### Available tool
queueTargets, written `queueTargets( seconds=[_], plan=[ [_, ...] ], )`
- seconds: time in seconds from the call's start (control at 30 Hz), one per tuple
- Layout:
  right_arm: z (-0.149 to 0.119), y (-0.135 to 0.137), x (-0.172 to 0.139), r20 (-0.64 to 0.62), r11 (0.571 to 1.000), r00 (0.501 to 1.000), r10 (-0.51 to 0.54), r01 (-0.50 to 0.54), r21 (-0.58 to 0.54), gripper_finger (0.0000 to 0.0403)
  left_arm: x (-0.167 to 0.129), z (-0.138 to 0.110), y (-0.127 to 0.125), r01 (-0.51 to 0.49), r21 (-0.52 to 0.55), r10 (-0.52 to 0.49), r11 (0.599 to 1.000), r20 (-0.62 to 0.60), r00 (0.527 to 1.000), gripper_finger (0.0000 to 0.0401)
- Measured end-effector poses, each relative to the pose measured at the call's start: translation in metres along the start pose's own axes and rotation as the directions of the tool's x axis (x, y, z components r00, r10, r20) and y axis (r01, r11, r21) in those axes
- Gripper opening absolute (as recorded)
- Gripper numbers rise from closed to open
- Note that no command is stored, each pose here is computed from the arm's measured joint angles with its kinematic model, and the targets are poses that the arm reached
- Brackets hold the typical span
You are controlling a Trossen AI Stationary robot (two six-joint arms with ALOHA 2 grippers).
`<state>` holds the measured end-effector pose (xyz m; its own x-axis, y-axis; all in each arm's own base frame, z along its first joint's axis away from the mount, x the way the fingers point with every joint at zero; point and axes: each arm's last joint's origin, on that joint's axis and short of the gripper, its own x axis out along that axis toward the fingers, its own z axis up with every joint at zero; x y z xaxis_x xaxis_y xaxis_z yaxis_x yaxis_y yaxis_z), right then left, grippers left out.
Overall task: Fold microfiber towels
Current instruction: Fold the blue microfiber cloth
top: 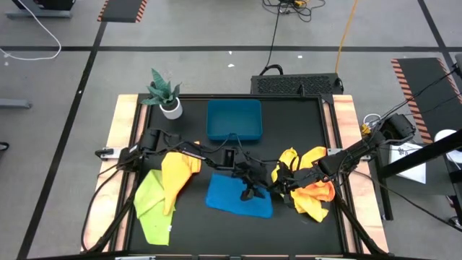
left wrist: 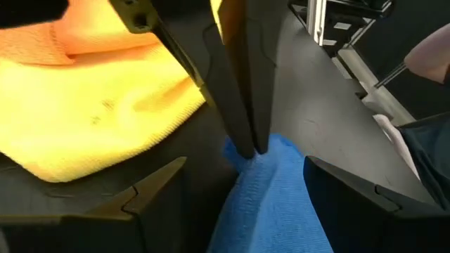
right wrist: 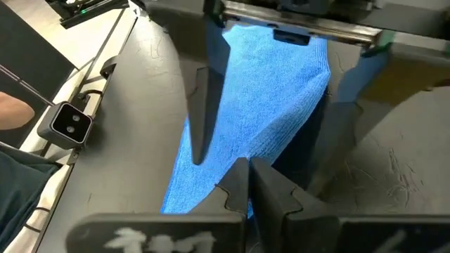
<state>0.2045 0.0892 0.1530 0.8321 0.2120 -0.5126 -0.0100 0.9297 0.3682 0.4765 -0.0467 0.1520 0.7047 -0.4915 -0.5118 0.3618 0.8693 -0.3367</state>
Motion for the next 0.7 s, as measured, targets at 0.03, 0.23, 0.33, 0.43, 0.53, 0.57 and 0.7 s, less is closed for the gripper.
queueTargets(
  seconds=[0.03,0.23,0.33,0.43,0.53,0.57,0.7],
  plan=[
    [0.0,0.0,0.0,0.0,1.0,1.0,0.0,0.0,0.0,0.0,0.0004,-0.001,-0.0008,0.001,-0.005,-0.001,1.0,-0.009,1.0,0.0282],
    [0.0,0.0,0.0,0.0,1.0,1.0,0.001,-0.001,-0.007,0.0,0.0003,-0.0061,-0.0002,-0.016,-0.027,0.014,1.0,-0.057,0.998,0.0254],
    [0.0,0.0,0.0,0.0,1.0,1.0,0.001,-0.001,-0.008,0.0,0.0003,-0.006,-0.0002,-0.015,-0.023,0.014,1.0,-0.057,0.998,0.0214],
    [0.0,0.0,0.0,0.0,1.0,1.0,0.001,-0.001,-0.009,0.0,0.0003,-0.0057,-0.0001,-0.014,-0.013,0.014,1.0,-0.053,0.998,0.0164],
    [0.0,0.0,0.0,0.0,1.0,1.0,0.001,-0.001,-0.009,0.0,0.0003,-0.0057,-0.0002,-0.012,0.019,0.013,1.0,-0.054,0.998,0.0109],
    [0.0,0.0,0.0,0.0,1.0,1.0,0.001,-0.001,-0.011,0.0001,0.0003,-0.0058,-0.0002,-0.011,0.035,0.013,0.999,-0.055,0.998,0.0089],
    [0.0005,0.0004,0.0,0.004,1.0,1.0,0.007,-0.007,-0.01,0.002,0.0003,-0.0062,-0.0002,-0.009,0.081,0.013,0.997,-0.058,0.998,0.0014]
  ],
)
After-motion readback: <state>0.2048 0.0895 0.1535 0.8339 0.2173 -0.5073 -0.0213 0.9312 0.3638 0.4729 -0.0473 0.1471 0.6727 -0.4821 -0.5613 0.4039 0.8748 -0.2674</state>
